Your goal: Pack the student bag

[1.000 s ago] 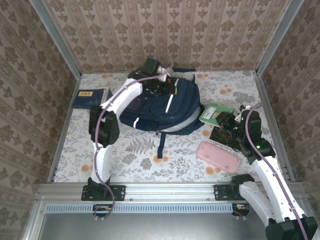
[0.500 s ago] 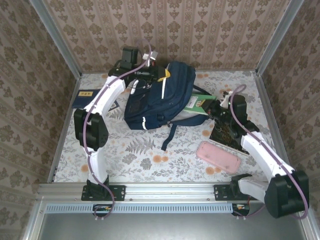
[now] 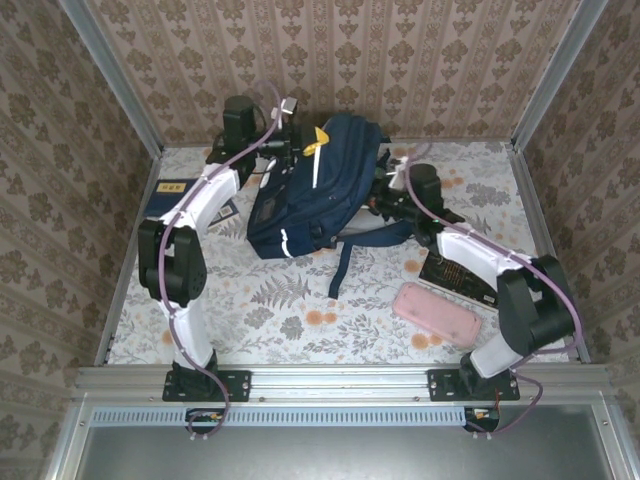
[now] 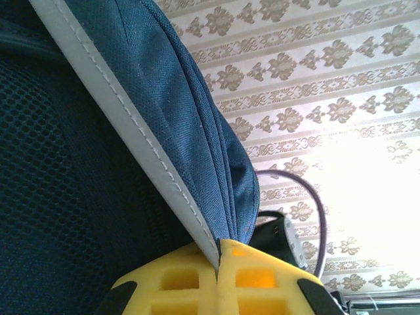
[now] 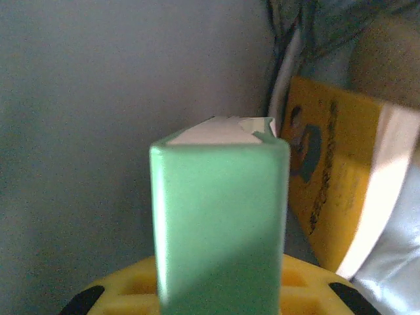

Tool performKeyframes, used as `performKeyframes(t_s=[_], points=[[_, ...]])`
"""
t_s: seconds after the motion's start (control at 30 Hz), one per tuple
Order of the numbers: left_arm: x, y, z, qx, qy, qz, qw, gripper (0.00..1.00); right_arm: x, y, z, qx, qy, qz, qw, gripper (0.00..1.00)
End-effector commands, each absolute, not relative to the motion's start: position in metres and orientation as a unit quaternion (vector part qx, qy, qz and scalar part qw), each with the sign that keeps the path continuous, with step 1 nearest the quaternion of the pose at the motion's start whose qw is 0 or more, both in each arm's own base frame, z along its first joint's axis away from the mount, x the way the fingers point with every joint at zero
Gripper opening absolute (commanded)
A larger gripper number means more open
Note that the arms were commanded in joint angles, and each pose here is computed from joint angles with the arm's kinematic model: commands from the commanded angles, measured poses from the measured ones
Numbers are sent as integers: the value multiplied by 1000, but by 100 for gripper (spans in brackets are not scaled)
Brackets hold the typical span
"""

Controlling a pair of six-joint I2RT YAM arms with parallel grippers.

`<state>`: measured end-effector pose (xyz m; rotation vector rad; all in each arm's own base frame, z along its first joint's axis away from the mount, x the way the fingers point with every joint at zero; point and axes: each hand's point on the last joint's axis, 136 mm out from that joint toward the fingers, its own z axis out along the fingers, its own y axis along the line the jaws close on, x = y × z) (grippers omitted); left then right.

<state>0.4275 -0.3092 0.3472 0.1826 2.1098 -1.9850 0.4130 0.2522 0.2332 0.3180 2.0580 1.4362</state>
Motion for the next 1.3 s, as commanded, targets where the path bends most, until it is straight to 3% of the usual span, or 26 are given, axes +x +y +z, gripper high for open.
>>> performKeyframes(t_s=[0.0, 0.2, 0.3, 0.43, 0.67, 0.77, 0.87, 1.1, 1.27], points=[[390, -292, 444, 165, 654, -707, 214, 0, 432, 272, 241, 116, 767, 542, 322, 0], [389, -284, 444, 159, 656, -704, 221, 0, 441, 253, 162, 160, 855, 407, 280, 0], [389, -281, 444, 158, 658, -701, 226, 0, 434, 239, 146, 144, 888, 335, 280, 0], [389, -284, 443, 160, 657, -702, 223, 0, 432, 251, 143, 112, 892, 344, 271, 1], [386, -295, 440, 171, 654, -706, 211, 0, 437, 325, 137, 39, 891, 395, 223, 24], [388, -292, 440, 167, 654, -706, 215, 0, 440, 330, 137, 38, 902, 366, 226, 63], [392, -286, 440, 160, 654, -706, 220, 0, 438, 307, 151, 53, 894, 353, 270, 81], [407, -281, 422, 125, 667, -702, 216, 0, 411, 262, 170, 42, 905, 311, 286, 91], [411, -289, 391, 109, 707, -667, 209, 0, 378, 216, 168, 53, 933, 219, 282, 97]])
